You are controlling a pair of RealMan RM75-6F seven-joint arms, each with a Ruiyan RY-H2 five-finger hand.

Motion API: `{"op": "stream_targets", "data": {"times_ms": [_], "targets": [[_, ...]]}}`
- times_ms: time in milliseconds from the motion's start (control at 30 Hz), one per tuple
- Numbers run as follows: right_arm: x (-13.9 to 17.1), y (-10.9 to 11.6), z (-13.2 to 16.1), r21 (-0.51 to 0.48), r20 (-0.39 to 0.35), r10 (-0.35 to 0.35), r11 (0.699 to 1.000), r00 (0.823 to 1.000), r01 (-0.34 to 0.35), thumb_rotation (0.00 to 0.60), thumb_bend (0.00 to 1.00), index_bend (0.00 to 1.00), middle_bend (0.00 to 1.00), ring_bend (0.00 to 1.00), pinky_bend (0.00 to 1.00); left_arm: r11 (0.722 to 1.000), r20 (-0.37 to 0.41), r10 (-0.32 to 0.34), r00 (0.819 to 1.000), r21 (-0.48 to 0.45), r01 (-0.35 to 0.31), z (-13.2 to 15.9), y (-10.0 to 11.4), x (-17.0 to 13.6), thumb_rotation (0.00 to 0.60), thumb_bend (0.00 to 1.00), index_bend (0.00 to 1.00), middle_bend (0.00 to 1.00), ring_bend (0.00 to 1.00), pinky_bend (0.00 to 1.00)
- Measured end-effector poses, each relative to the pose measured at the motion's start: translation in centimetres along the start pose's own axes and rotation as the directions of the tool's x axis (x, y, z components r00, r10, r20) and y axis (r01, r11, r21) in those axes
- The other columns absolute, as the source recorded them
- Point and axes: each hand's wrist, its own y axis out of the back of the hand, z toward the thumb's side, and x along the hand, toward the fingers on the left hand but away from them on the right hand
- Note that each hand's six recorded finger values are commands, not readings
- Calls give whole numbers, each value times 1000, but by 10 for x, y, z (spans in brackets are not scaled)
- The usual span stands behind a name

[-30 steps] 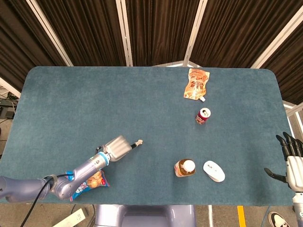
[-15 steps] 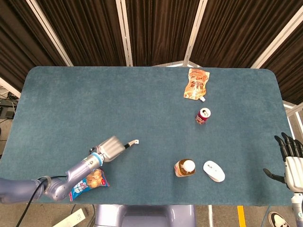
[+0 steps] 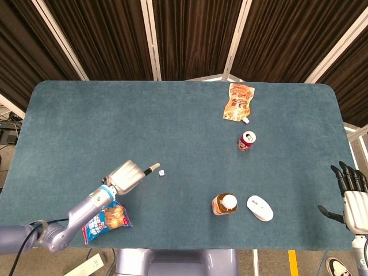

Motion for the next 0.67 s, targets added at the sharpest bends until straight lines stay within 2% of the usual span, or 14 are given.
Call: {"op": "stream_targets", "data": {"times_ms": [67,167,233,300,400,500,667], "targets": [[0,-1,1,1,-6,2,1000,1000,-2,600,4,62,0,0,0,999,-26,36,999,-16,-36,-6,5,-8,600,713,0,419,402,478],[1,-2,4,2,-13,4,1000,1000,-4,600,5,63,0,0,0,993,-83,105,991,-42,-109,-18,13,-25,600,691,0,145,177,293],[2,-3,6,4,-20,7,1000,1000,-7,600,5,63,0,0,0,985,-133,156,979,-58,-165,-28,16,-41,600,606,0,12,24,111],[2,-4,7,8,-23,12,1000,1000,-11,600,5,62,0,0,0,973,-191,202,961,-74,-220,-38,16,-61,600,508,0,0,0,15],[2,-6,10,15,-31,21,1000,999,-21,600,5,62,0,0,0,953,-283,246,927,-102,-284,-52,8,-94,600,387,0,0,0,0],[2,-7,12,17,-34,25,1000,999,-24,600,5,63,0,0,0,937,-373,259,891,-127,-325,-62,-8,-130,600,331,0,0,0,0],[3,-8,15,23,-44,29,999,999,-28,600,4,62,0,0,0,925,-478,236,846,-156,-346,-71,-37,-178,600,311,0,0,0,0]]}}
